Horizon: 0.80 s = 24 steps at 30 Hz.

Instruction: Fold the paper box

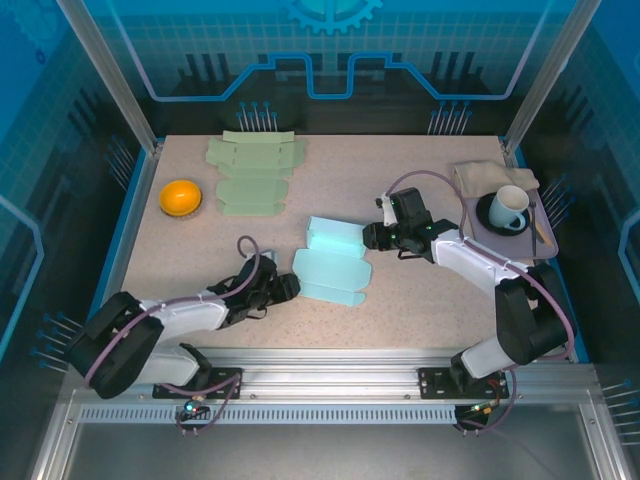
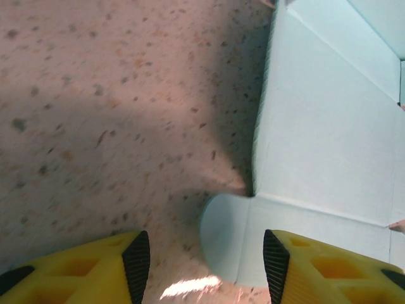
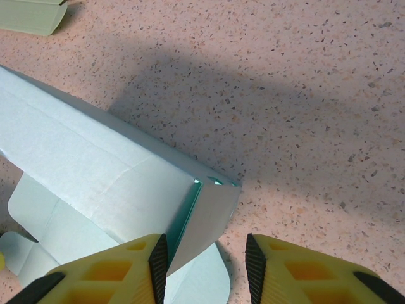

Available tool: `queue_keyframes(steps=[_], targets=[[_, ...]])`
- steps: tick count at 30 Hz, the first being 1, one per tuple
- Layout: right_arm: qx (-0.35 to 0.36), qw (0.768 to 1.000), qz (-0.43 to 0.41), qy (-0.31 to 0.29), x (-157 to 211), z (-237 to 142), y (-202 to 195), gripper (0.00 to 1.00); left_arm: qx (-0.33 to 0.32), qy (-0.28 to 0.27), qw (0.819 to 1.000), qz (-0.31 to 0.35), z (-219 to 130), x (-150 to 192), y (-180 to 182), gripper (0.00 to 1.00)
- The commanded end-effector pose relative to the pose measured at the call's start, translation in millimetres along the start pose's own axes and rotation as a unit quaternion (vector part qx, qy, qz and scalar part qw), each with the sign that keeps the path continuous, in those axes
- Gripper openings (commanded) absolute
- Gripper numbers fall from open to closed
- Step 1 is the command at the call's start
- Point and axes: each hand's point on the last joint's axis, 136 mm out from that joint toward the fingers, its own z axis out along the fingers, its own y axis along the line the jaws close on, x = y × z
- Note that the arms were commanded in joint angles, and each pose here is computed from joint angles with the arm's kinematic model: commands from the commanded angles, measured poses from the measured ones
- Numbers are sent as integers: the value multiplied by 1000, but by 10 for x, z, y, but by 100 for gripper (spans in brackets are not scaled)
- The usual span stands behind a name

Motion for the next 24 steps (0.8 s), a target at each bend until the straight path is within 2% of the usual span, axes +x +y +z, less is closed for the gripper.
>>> queue_keyframes(steps=[1,11,12,16,17,24], targets=[[32,998,-3,47,292,54,-140,39,36,-13,999,34,145,-165,-261,52],[32,998,-11,46,300,19,-141,40,20,-33,995,91,377,-407,-386,35],[32,998,-12,46,300,19,-142,40,22,-37,995,95,377,-437,-406,32],[31,998,-13,45,297,8,-146,40,28,-49,992,116,351,-533,-495,4],[30,998,-13,44,294,2,-143,40,27,-52,991,123,331,-555,-508,0],[3,1000,2,14,98,-200,-41,49,-52,-27,978,198,83,-632,-371,0]])
